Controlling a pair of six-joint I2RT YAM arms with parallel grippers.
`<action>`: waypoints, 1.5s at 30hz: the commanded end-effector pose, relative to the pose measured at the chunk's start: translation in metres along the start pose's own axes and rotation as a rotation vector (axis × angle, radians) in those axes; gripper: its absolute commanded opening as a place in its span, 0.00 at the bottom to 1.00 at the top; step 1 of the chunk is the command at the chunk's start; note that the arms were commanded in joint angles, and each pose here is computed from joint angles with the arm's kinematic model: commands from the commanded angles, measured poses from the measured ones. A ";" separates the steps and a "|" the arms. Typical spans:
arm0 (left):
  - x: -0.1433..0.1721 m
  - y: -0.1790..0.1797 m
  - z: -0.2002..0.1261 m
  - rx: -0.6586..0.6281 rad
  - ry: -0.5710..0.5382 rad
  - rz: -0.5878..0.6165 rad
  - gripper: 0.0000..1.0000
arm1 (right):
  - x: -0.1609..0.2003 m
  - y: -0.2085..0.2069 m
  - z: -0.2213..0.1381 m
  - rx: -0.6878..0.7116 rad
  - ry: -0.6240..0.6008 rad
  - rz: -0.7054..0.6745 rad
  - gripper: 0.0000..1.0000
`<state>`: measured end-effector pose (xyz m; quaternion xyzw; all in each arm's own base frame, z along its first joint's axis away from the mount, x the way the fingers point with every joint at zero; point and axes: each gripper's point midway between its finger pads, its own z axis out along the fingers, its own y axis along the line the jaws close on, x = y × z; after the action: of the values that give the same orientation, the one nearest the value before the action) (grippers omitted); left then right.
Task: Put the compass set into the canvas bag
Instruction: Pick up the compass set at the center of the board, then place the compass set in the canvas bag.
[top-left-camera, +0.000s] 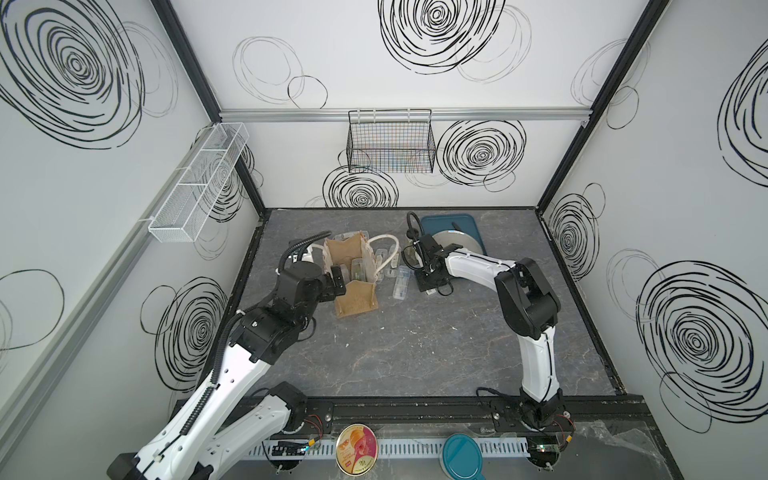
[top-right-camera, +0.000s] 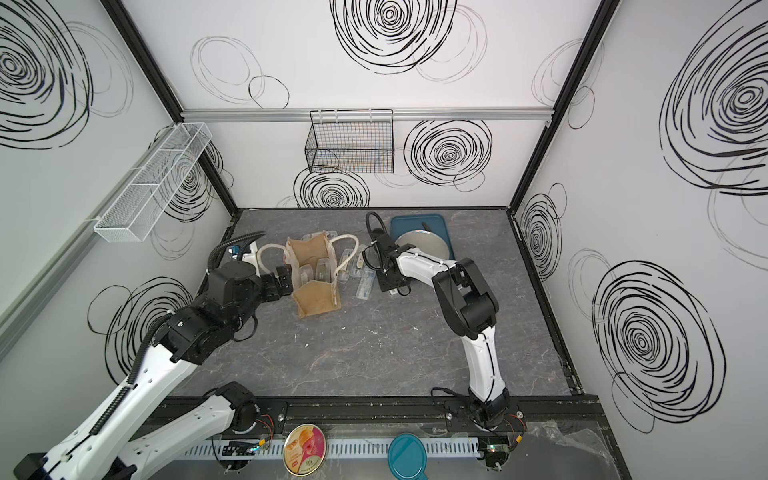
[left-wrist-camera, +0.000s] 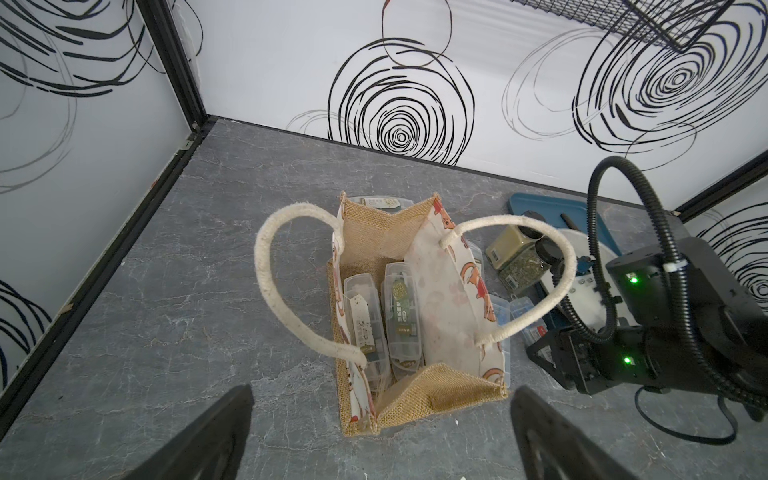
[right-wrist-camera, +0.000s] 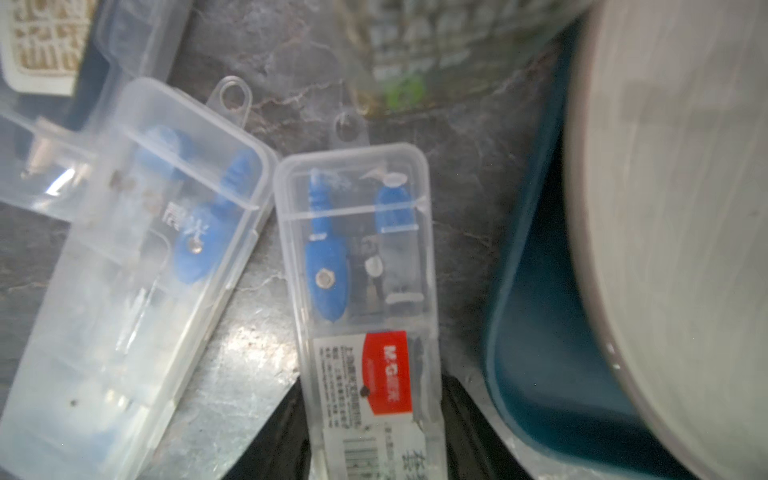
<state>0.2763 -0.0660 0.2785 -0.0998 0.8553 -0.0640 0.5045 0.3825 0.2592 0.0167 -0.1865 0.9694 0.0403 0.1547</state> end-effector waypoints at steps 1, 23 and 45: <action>-0.015 -0.003 -0.004 0.033 -0.037 -0.042 0.99 | 0.037 0.007 0.008 -0.021 0.114 0.007 0.46; -0.006 0.049 0.018 0.041 0.066 -0.233 0.99 | -0.018 0.020 -0.204 -0.107 -0.320 0.002 0.40; 0.002 0.043 0.013 0.033 0.067 -0.239 0.99 | -0.138 0.208 -0.202 -0.254 -0.531 -0.397 0.41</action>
<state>0.2820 -0.0266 0.2567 -0.1849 0.8601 -0.1464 0.4523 0.3732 0.4606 0.2523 -0.3399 0.8424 0.1786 0.3781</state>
